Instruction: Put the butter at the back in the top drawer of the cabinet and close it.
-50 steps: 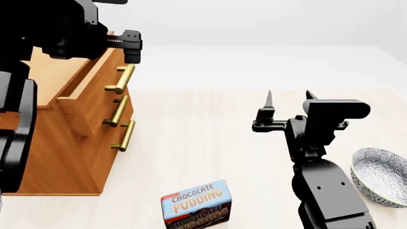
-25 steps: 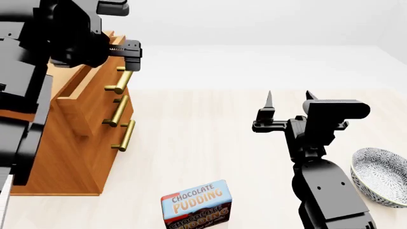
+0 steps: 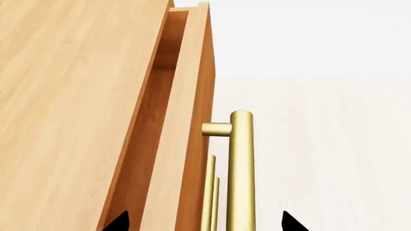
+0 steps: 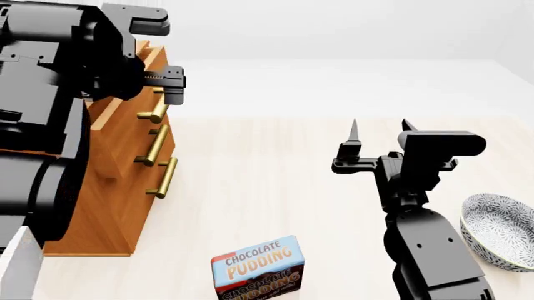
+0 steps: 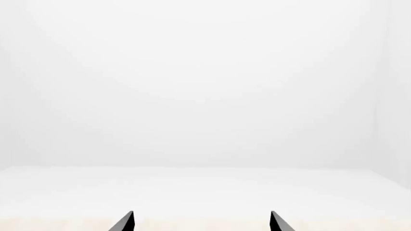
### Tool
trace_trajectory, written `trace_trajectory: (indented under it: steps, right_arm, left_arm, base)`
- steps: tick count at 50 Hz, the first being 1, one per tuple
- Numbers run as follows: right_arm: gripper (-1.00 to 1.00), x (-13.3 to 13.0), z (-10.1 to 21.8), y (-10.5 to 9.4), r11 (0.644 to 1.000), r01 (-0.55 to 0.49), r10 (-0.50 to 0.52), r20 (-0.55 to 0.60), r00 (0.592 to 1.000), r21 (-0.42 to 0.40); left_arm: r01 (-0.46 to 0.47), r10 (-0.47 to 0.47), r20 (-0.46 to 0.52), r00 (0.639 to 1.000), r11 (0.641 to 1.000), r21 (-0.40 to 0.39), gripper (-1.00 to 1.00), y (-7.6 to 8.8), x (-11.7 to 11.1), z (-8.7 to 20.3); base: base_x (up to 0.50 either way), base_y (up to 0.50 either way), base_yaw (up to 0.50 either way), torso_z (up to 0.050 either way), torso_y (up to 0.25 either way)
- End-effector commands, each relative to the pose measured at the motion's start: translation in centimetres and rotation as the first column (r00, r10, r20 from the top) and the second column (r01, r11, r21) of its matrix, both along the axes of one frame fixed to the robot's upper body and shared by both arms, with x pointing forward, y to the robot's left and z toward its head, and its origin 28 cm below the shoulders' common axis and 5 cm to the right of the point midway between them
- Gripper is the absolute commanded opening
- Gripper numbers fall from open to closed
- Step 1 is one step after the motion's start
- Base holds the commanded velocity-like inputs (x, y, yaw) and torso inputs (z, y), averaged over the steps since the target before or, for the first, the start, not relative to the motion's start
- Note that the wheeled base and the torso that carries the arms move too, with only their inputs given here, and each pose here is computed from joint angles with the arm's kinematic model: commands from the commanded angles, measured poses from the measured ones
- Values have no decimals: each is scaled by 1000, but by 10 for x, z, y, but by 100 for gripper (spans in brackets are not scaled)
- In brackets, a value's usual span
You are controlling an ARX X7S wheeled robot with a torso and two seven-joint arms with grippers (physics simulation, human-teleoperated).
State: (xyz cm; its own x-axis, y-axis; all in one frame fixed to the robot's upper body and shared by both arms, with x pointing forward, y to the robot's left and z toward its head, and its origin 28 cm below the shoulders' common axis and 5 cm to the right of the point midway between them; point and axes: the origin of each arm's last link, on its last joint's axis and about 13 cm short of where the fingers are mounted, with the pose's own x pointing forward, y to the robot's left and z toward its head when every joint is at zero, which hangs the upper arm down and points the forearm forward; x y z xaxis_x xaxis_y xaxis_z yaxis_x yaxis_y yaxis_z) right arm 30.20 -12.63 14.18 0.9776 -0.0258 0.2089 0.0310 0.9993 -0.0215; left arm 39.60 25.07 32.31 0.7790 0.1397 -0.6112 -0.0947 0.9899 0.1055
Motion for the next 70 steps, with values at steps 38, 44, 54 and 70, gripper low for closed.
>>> trace_trajectory:
  steps: [38, 44, 54, 70]
  right_arm:
    - [100, 1, -1, -4, 1000, 10, -10, -4, 1000, 11]
    - [100, 0, -1, -5, 1000, 12, -12, -2, 1000, 13]
    - [100, 0, -1, -7, 1000, 13, -13, 0, 1000, 19]
    - [100, -1, -1, -12, 999, 28, -28, 4, 1000, 34]
  left_arm:
    - [188, -207, -118, 971, 970, -155, 100, -25, -7, 0]
    - [233, -255, -110, 960, 955, -181, 100, -33, -7, 5]
    - [300, -329, -103, 939, 926, -227, 100, -49, -9, 8]
    - [399, -450, -130, 883, 868, -294, 100, -76, -11, -4]
  base:
    - [0, 0, 0, 0, 0]
    - [0, 0, 0, 0, 0]
    - [0, 0, 0, 0, 0]
    - [0, 0, 0, 0, 0]
